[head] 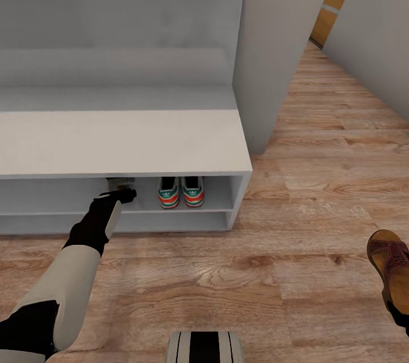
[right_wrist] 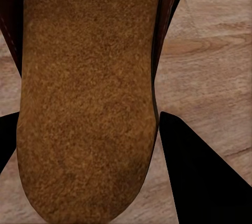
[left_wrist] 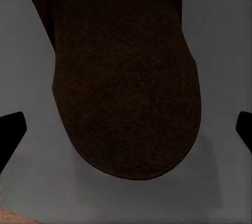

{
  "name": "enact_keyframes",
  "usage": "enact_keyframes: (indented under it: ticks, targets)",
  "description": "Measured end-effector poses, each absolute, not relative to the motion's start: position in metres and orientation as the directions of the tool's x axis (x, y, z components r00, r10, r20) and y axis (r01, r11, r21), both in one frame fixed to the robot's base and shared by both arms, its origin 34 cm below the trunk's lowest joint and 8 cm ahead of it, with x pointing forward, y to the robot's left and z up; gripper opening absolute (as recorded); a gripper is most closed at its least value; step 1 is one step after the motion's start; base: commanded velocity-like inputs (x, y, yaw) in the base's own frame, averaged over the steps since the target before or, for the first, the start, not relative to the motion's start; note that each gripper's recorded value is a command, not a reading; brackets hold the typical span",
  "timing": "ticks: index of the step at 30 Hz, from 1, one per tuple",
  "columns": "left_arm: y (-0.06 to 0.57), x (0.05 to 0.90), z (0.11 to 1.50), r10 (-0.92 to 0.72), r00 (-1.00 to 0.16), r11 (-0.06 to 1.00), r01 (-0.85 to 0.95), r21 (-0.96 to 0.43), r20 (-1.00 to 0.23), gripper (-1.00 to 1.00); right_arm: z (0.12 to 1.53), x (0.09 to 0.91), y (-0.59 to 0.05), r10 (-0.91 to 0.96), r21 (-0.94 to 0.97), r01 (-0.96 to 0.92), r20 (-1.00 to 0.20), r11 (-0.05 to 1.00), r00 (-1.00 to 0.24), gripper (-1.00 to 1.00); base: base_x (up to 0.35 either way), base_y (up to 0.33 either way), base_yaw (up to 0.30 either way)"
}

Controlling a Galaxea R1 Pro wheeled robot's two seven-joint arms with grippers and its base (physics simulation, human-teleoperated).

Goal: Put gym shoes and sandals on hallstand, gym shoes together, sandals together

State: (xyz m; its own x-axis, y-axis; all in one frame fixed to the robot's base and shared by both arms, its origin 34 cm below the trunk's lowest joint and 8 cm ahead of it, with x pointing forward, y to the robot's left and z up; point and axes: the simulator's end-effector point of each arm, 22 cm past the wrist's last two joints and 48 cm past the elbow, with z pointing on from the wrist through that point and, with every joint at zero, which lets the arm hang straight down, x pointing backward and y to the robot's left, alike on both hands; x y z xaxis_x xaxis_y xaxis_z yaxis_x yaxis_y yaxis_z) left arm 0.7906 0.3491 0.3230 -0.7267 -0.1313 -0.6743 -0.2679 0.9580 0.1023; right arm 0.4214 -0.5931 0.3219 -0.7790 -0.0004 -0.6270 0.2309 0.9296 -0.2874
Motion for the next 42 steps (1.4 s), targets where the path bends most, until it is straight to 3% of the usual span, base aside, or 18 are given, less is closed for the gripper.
enact_keyframes:
  ticks: [9,27,42]
  targets:
    - [0.3493,0.7909,0.3233,-0.126,-0.727,0.958,-0.265,0.106,-0.675,1.0,0.3219,0.4213,-0.5931,-0.001,-0.288,0.231,-0.627,0.93,-0.779,-1.0,-0.051,0.0,0.0]
    - [0.3491,0.7909,0.3232,-0.124,-0.728,0.959,-0.263,0.107,-0.675,1.0,0.3218,0.4213,-0.5931,-0.001,-0.288,0.23,-0.626,0.93,-0.78,-1.0,-0.275,0.0,0.0]
    - [0.3486,0.791,0.3232,-0.125,-0.728,0.959,-0.262,0.106,-0.675,1.0,0.3203,0.4232,-0.5898,-0.007,-0.286,0.22,-0.625,0.933,-0.781,-1.0,-0.047,0.0,0.0]
